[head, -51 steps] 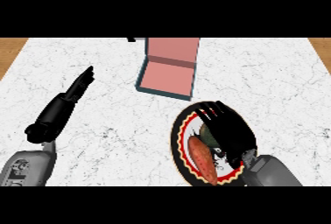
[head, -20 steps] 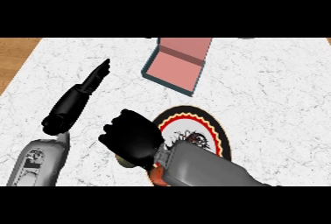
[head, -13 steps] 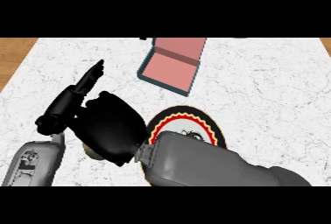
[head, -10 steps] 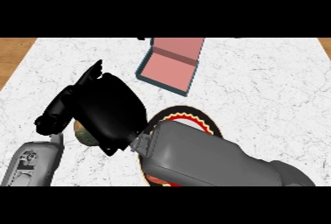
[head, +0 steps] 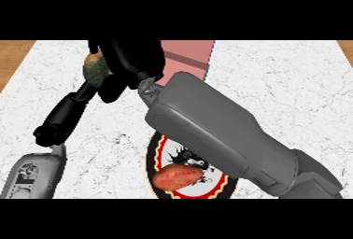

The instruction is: Pick the squash from the plate and place it in the cardboard box

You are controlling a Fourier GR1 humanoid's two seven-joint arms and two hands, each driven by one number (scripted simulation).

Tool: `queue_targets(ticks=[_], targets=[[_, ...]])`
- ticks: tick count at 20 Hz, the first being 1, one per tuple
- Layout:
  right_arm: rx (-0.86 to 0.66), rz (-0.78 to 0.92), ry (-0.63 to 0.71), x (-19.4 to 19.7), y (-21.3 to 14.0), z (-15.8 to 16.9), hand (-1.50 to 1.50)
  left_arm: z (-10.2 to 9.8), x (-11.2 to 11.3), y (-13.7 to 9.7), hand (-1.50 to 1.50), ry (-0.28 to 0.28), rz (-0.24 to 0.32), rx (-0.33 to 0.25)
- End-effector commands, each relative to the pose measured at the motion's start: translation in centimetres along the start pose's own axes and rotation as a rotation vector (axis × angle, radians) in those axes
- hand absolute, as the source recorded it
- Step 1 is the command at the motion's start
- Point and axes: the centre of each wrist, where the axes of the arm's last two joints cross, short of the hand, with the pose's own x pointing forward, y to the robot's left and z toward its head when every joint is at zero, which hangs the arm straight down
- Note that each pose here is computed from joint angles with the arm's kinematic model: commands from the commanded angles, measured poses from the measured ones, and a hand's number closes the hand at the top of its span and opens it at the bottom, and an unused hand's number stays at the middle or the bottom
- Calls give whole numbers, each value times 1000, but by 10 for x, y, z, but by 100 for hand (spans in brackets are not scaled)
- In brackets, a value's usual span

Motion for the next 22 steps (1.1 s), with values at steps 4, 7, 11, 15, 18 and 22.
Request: queue_targets(ticks=[4,7,11,15,18,22], targets=[[18,111,90,-33,-31,-50,150,-3,8,6,0,-7,-7,-16],[141,175,116,-83,-5,-39,150,7,5,9,0,-10,-2,14],[349,178,232,-111,-29,-52,150,5,5,10,0,-2,-10,1],[430,185,223,-138,-24,-50,150,6,9,5,0,-30,-10,-9],[554,275,261,-148,-19,-47,150,9,5,-11,0,-2,0,-1],[652,176,237,-169,-31,-46,-150,13,-6,2,0,-27,7,-18]])
